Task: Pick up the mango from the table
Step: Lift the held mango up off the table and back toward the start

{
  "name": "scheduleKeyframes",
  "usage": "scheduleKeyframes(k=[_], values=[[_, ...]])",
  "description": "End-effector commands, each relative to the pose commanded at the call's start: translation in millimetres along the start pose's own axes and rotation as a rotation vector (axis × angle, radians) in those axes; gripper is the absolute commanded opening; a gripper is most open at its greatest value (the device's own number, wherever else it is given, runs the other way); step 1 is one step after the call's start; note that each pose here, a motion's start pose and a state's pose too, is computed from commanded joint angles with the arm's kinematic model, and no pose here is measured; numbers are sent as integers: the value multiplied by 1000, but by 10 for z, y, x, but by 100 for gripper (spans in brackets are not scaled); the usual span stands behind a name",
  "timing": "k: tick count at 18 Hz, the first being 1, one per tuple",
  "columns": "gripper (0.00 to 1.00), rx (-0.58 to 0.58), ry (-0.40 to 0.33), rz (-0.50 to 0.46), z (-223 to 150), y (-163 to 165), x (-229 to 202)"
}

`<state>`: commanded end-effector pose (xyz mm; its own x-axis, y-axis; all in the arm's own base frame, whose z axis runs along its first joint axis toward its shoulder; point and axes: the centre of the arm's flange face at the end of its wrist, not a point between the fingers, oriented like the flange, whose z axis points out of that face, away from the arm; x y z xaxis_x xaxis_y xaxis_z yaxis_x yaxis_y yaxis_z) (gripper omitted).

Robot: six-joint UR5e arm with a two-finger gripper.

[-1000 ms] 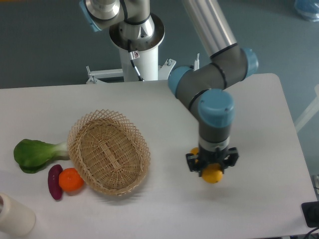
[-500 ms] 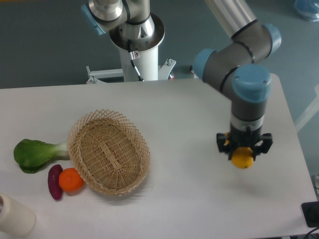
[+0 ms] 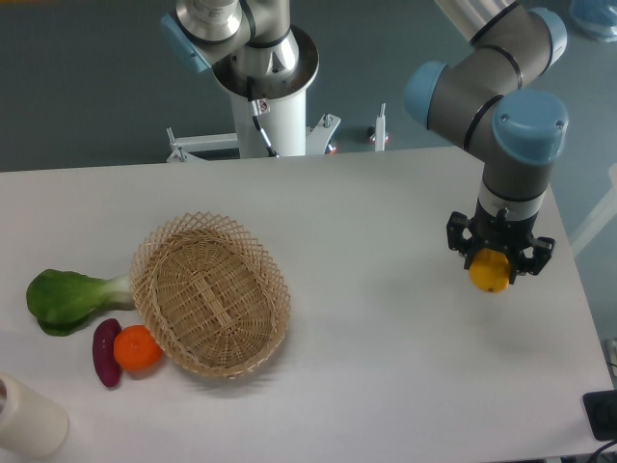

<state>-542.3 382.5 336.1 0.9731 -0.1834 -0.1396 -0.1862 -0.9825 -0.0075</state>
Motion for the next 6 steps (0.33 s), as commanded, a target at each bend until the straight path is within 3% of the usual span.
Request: scheduleKeyframes(k=[6], values=[[40,-32,-1,10,49,3,6]])
